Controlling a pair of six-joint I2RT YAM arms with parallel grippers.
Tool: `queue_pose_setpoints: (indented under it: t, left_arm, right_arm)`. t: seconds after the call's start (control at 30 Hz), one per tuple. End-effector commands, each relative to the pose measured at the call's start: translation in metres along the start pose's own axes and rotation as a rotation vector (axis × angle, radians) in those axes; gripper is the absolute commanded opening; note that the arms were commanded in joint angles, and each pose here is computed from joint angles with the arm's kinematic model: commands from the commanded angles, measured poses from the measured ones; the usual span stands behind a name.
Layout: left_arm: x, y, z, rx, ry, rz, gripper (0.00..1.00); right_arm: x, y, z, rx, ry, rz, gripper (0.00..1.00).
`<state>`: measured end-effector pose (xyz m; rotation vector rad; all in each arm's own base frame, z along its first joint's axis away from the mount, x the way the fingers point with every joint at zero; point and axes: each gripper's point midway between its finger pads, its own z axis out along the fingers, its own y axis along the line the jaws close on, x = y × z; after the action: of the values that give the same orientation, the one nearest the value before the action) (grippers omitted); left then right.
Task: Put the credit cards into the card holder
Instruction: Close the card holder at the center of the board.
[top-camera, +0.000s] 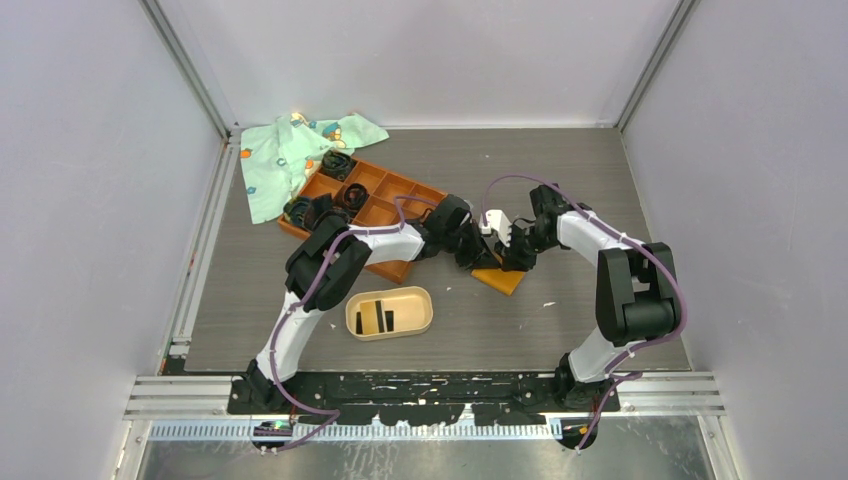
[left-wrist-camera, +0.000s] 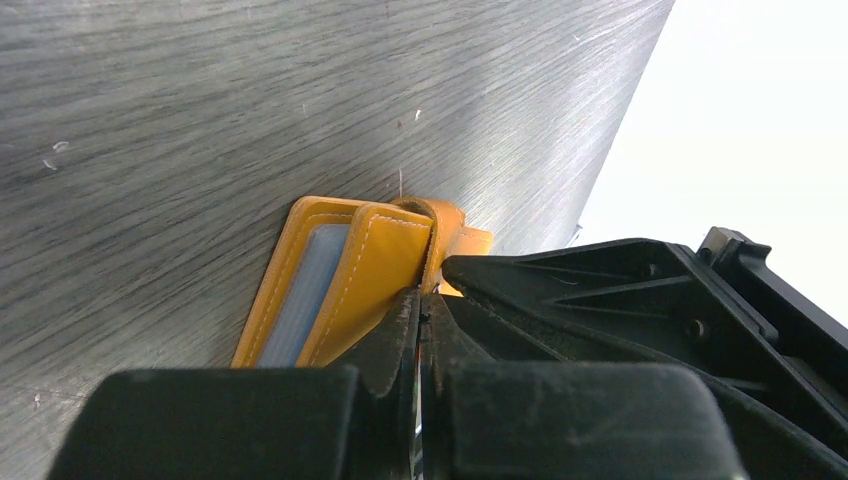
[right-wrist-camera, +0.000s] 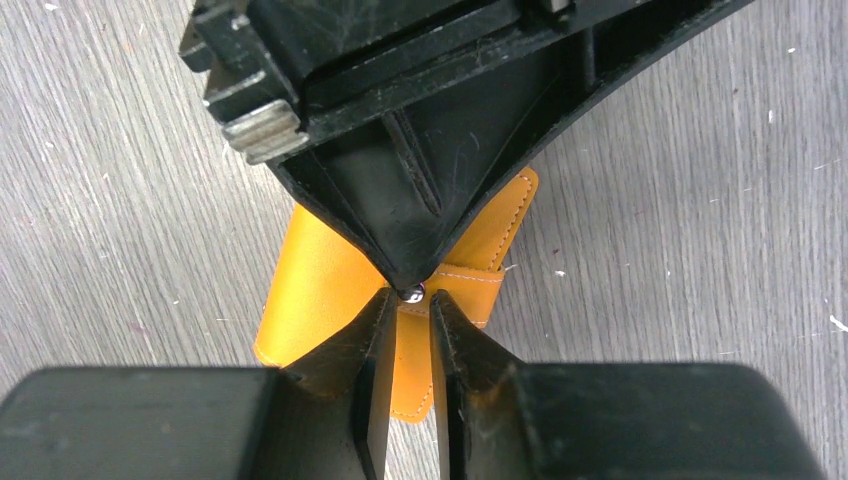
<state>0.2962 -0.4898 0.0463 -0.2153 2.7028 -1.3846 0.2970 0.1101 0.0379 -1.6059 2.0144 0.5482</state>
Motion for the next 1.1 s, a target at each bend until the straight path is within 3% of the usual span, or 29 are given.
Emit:
queue_pose_setpoints:
  t: [0.0, 0.47, 0.83, 1.07]
  left_arm:
    - [0.003, 0.016, -0.003, -0.059, 0.01, 0.003, 0.0]
    - [0.003, 0.018, -0.003, -0.061, 0.009, -0.004, 0.0]
    - [-0.003, 0.012, -0.011, -0.078, -0.025, 0.013, 0.23]
    - [-0.009, 0.01, -0.018, -0.093, -0.048, 0.026, 0.22]
  right_arm:
    - [-0.021, -0.005, -0.007, 0.006, -0.048, -0.047, 0.25]
    - [-0.008, -0.012, 0.004, 0.014, 0.012, -0.01, 0.24]
    - [0.0, -0.009, 0.012, -0.001, 0.054, -0.001, 0.24]
    - [0.0, -0.01, 0.013, -0.003, 0.061, 0.004, 0.24]
